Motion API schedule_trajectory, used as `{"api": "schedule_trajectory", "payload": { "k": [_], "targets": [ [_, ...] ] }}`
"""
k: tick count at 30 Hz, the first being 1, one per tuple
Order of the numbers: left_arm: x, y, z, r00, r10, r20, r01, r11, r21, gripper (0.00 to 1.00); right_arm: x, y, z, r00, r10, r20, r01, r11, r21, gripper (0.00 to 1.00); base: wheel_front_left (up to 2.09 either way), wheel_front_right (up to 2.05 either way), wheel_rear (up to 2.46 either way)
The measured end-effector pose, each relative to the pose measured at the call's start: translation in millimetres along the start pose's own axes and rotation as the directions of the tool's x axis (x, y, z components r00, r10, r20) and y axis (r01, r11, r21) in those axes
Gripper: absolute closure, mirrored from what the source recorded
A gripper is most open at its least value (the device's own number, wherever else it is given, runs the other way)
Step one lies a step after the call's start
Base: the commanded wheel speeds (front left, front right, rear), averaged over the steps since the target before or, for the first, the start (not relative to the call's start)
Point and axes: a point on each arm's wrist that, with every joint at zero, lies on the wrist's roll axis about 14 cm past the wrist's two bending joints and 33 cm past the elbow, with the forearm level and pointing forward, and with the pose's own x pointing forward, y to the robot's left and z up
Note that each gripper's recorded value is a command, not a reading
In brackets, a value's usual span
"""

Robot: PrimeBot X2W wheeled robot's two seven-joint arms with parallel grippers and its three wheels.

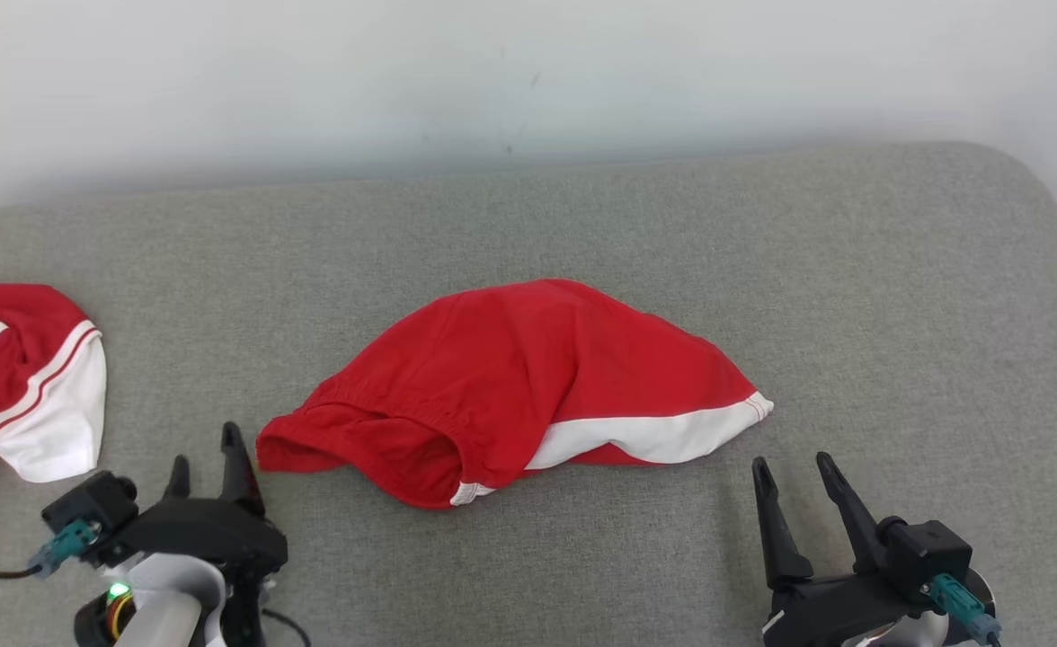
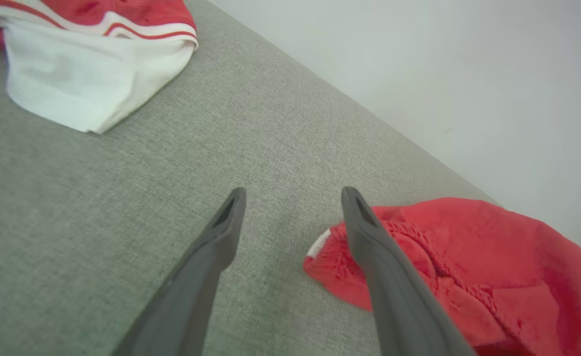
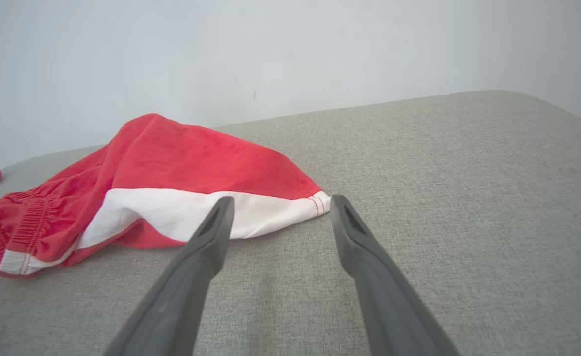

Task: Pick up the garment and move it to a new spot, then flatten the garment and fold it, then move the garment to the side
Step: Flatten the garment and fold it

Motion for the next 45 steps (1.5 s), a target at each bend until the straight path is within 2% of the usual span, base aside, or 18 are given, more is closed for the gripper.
{"api": "schedule_trajectory", "payload": {
  "k": [3, 5, 6, 9, 13, 17, 22, 29, 33, 35, 36, 37, 38, 39, 40, 45],
  "targets": [
    [-6, 8, 9, 0.999, -0.009, 0.031, 0.007, 0.998, 0.069, 0.0, 1, 1, 5, 1.0, 0.003, 0.012, -0.003, 1.0, -0.005, 0.0, 0.0, 0.0, 0.0],
    [-11, -8, 8, 0.993, -0.118, 0.026, 0.113, 0.985, 0.126, 0.0, 1, -1, 8, 1.0, 0.0, 0.018, 0.001, 1.0, -0.01, 0.0, 0.0, 0.0, 0.0],
    [-16, -23, 0, 0.981, -0.195, 0.003, 0.192, 0.97, 0.151, 0.0, 0, -3, 10, 1.0, -0.007, 0.023, 0.007, 1.0, -0.013, 0.0, 0.0, 0.0, 0.0],
    [-38, -62, -31, 0.919, -0.382, -0.103, 0.395, 0.887, 0.238, 0.0, -1, -13, 14, 0.999, -0.036, 0.029, 0.037, 0.999, -0.025, 0.0, 0.0, 0.0, 0.0],
    [-58, -84, -57, 0.859, -0.471, -0.202, 0.512, 0.797, 0.32, 0.0, -1, -21, 19, 0.998, -0.058, 0.028, 0.059, 0.997, -0.044, 0.0, 0.0, 0.0, 0.0],
    [-68, -97, -78, 0.826, -0.492, -0.275, 0.562, 0.754, 0.341, 0.0, 1, -27, 21, 0.997, -0.073, 0.017, 0.074, 0.995, -0.064, 0.0, 0.0, 0.0, 0.0],
    [-65, -99, -94, 0.812, -0.463, -0.354, 0.58, 0.706, 0.406, 0.0, 2, -27, 16, 0.997, -0.072, -0.019, 0.07, 0.995, -0.077, 0.0, 0.0, 0.0, 0.0],
    [-59, -104, -104, 0.796, -0.454, -0.399, 0.601, 0.664, 0.445, 0.0, 3, -30, 7, 0.994, -0.082, -0.076, 0.076, 0.994, -0.078, 0.0, 0.0, 0.0, 0.0],
    [-59, -108, -109, 0.786, -0.459, -0.415, 0.614, 0.657, 0.438, 0.0, 6, -36, -1, 0.986, -0.1, -0.131, 0.09, 0.992, -0.085, 0.0, 0.0, 0.0, 0.0],
    [-59, -110, -112, 0.78, -0.459, -0.426, 0.621, 0.656, 0.429, 0.2, 9, -36, -4, 0.983, -0.1, -0.154, 0.087, 0.992, -0.092, 0.0, 0.0, 0.0, 0.0],
    [-58, -110, -113, 0.778, -0.458, -0.429, 0.622, 0.654, 0.43, 0.47, 10, -36, -4, 0.982, -0.099, -0.162, 0.084, 0.992, -0.095, 0.0, 0.0, 0.0, 0.0],
    [-57, -110, -112, 0.779, -0.457, -0.428, 0.621, 0.655, 0.431, 0.61, 12, -35, -5, 0.98, -0.097, -0.171, 0.081, 0.992, -0.101, 0.0, 0.0, 0.0, 0.0],
    [-56, -110, -113, 0.78, -0.455, -0.43, 0.62, 0.656, 0.43, 0.84, 14, -35, -6, 0.979, -0.096, -0.179, 0.077, 0.991, -0.107, 0.0, 0.0, 0.0, 0.0],
    [-56, -109, -113, 0.781, -0.452, -0.431, 0.619, 0.658, 0.429, 0.96, 16, -34, -7, 0.978, -0.094, -0.186, 0.075, 0.991, -0.109, 0.0, 0.0, 0.0, 0.0],
    [-55, -109, -114, 0.78, -0.452, -0.433, 0.619, 0.658, 0.428, 1.0, 18, -34, -8, 0.977, -0.092, -0.194, 0.071, 0.991, -0.113, 0.0, 0.0, 0.0, 0.0],
    [-51, -108, -115, 0.78, -0.446, -0.439, 0.618, 0.657, 0.431, 1.0, 33, -32, -8, 0.97, -0.084, -0.229, 0.053, 0.989, -0.139, 0.0, 0.0, 0.0, 0.0]
  ]
}}
